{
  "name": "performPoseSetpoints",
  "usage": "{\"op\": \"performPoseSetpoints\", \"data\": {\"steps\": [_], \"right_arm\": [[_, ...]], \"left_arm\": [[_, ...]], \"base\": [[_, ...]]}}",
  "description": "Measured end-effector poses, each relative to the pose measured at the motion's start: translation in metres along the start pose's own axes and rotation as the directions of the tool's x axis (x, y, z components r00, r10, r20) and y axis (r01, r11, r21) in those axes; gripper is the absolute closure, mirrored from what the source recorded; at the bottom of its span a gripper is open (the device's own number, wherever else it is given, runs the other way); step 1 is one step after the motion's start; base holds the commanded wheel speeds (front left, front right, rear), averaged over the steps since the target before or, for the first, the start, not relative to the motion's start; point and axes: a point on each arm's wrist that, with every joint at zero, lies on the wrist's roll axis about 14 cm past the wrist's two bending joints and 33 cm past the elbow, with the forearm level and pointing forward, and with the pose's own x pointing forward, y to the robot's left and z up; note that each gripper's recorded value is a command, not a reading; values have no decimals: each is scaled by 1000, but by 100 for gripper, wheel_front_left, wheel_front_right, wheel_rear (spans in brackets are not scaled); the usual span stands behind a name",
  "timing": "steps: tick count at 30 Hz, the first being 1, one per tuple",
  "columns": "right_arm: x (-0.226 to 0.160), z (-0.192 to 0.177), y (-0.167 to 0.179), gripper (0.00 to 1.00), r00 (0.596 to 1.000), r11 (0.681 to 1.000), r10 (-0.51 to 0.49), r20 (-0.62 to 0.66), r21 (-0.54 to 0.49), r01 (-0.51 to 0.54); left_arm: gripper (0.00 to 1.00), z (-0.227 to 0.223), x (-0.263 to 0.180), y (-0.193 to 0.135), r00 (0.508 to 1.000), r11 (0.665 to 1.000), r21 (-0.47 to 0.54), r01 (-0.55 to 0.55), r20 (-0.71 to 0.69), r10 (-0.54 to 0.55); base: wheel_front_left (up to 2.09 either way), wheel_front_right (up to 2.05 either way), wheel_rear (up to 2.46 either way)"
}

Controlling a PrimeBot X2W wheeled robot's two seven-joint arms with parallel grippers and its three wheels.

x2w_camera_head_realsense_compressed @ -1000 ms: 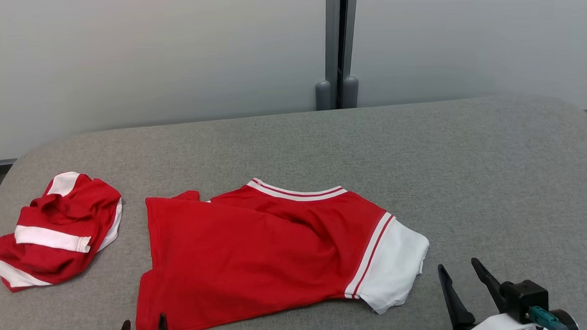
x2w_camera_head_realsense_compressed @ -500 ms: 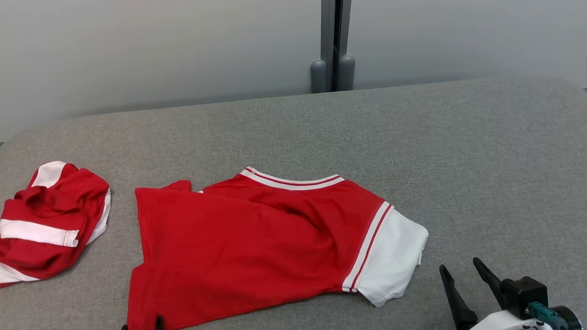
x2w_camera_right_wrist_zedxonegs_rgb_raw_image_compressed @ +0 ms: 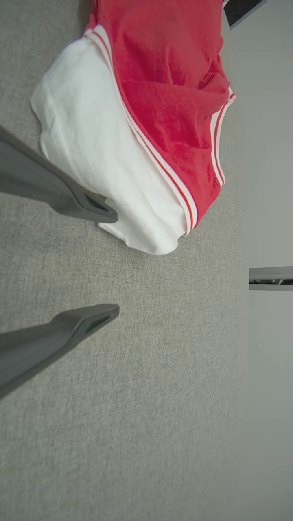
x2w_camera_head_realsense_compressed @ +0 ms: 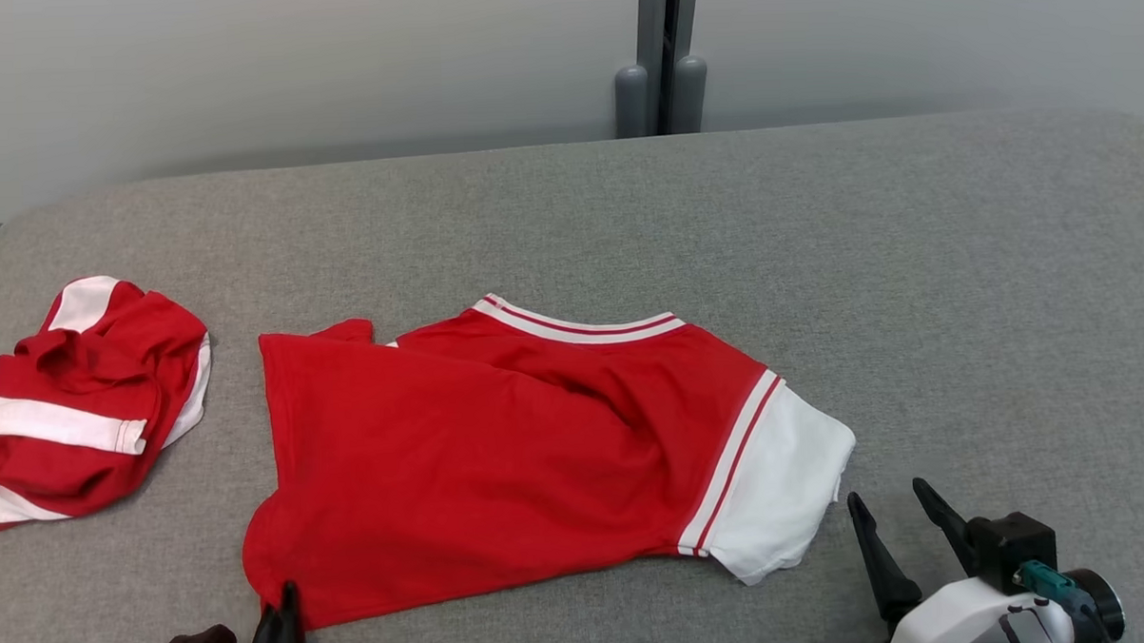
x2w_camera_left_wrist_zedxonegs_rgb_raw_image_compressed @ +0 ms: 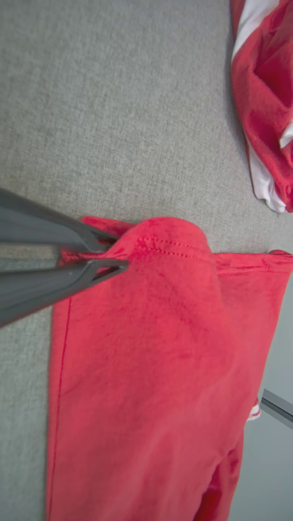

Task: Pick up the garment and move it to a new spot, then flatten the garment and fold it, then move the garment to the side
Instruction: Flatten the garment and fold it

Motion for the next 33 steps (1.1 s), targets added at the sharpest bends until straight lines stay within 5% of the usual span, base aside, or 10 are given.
{"op": "performPoseSetpoints", "data": {"steps": [9, 11, 12, 13, 17, 33], "right_arm": [[18, -20, 16, 0, 995, 998, 57, -81, -2, -58], [22, -22, 18, 18, 994, 998, 64, -87, 0, -65], [25, -21, 19, 35, 994, 998, 68, -86, -1, -68], [26, -20, 20, 35, 994, 998, 70, -86, -1, -70], [30, -21, 23, 99, 993, 997, 75, -90, 12, -75], [11, 33, -8, 100, 995, 997, -29, 97, 77, 22]], "left_arm": [[100, -3, 3, 2, 1000, 1000, 7, 4, -10, -3], [100, -4, 2, 2, 1000, 1000, 9, 7, -13, -7], [100, -3, 3, 2, 1000, 1000, 9, 7, -12, -6], [100, -2, 3, 2, 1000, 1000, 9, 8, -11, -8], [100, 1, 7, 1, 1000, 1000, 13, 14, -3, -14], [100, 58, 0, -20, 977, 995, 30, 100, 184, -104]], "base": [[0, 0, 0], [0, 0, 0], [0, 0, 0], [0, 0, 0], [0, 0, 0], [0, 0, 0]]}}
